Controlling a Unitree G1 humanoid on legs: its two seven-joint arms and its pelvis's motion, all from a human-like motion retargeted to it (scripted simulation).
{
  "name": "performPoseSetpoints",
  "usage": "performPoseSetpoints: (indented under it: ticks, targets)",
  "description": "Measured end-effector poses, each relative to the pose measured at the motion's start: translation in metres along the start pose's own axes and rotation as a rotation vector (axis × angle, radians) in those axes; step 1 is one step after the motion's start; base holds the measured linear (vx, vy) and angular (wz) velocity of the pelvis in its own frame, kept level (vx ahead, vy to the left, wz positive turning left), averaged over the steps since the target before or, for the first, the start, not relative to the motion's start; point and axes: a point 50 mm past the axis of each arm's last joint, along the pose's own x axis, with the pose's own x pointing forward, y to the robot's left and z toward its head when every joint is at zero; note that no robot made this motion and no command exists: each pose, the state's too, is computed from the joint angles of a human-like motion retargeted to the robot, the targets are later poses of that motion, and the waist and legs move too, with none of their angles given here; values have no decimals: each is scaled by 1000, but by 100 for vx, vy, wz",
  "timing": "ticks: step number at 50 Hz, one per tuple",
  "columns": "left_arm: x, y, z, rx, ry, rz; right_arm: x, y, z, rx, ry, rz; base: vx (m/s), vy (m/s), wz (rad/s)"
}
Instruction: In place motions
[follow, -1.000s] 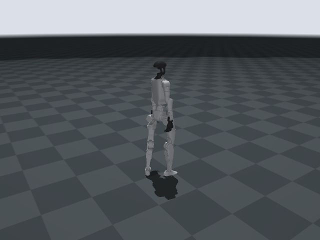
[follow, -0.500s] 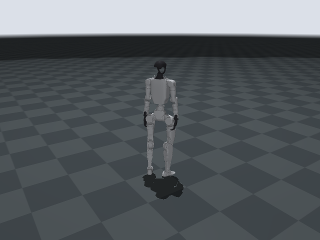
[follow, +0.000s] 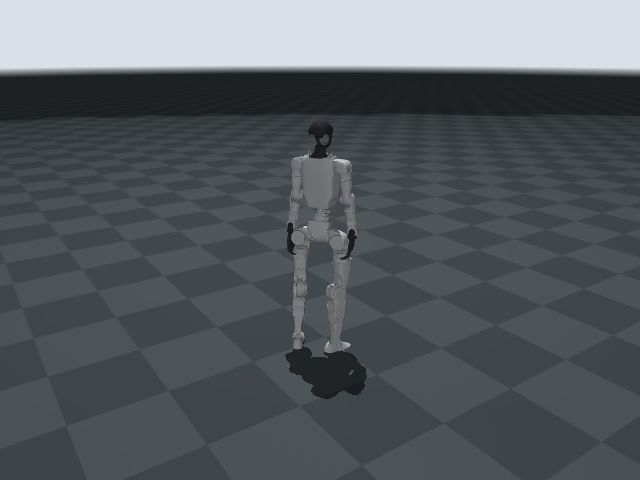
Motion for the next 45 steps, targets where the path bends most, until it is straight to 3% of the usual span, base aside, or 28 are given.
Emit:
performPoseSetpoints:
  ticks: [18, 28, 45]
  targets:
    - [-2, 12, 0, 11, 4, 13, -6, -6, 28, -149, -10, -32, 2, 31, -128]
    - [-7, 16, 32, 26, -89, 24, -6, -9, 26, -149, 18, -63, 7, 22, -102]
    - [-4, -18, 37, 63, -111, -94, -6, 0, 31, -62, 16, -33, 5, 15, -69]
